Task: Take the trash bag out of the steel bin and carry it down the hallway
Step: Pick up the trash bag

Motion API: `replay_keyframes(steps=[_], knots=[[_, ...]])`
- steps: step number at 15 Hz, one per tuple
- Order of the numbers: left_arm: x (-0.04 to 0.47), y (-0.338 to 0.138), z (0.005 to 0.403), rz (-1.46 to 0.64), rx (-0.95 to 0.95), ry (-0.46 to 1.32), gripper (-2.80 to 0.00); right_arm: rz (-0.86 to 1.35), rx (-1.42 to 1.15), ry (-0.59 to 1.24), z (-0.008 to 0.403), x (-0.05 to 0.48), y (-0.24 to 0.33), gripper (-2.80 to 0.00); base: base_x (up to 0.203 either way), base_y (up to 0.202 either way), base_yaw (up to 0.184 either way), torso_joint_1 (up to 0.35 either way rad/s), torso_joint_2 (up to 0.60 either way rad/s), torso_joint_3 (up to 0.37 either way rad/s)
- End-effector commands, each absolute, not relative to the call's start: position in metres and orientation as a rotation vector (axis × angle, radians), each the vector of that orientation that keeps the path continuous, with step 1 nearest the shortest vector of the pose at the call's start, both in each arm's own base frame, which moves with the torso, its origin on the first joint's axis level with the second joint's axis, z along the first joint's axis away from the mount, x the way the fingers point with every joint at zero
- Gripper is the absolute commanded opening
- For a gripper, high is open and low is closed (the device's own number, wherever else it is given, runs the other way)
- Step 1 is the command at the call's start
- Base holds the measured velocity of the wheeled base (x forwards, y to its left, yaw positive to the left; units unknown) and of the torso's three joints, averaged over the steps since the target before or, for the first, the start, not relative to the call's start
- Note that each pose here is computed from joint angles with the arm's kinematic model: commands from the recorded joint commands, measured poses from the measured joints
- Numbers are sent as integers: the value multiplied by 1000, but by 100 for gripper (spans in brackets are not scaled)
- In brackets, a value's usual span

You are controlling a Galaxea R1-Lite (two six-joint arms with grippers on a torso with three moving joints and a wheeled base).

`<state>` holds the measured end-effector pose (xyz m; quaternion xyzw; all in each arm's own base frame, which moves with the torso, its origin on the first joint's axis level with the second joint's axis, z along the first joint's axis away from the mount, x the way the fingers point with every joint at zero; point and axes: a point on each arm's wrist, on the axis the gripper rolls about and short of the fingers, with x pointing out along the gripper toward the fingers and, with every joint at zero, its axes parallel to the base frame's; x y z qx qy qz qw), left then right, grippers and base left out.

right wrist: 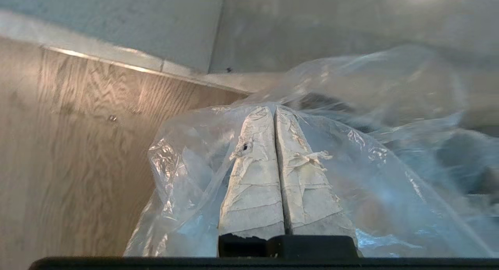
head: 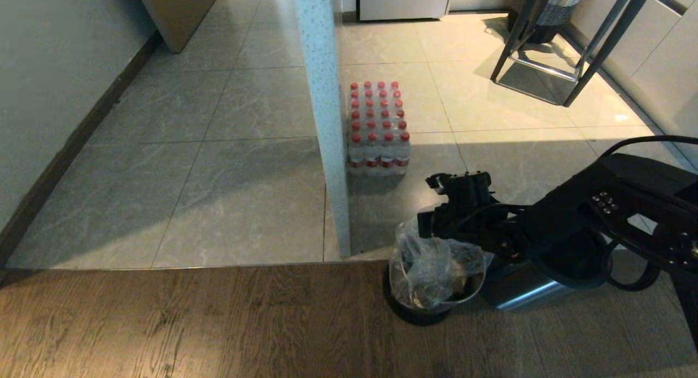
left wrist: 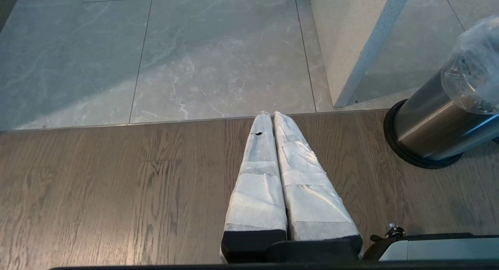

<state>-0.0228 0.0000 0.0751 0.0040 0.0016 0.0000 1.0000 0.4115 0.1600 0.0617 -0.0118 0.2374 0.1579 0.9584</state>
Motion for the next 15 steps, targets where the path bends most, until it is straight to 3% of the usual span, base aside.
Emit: replay_keyframes(steps=[1, 8, 13, 15], knots=[[-23, 0, 75, 0, 8, 3, -280, 295, -6, 447, 78, 411, 152, -280, 0, 0, 0, 0, 0, 0], [-23, 0, 75, 0, 8, 3, -280, 237, 29, 395, 144, 369, 104, -280, 0, 0, 0, 0, 0, 0], [-23, 0, 75, 0, 8, 3, -280, 281, -128, 1003, 115, 266, 81, -280, 0, 0, 0, 0, 0, 0], [-23, 0, 75, 0, 8, 3, -280, 372, -211, 1134, 98, 234, 100, -280, 0, 0, 0, 0, 0, 0]])
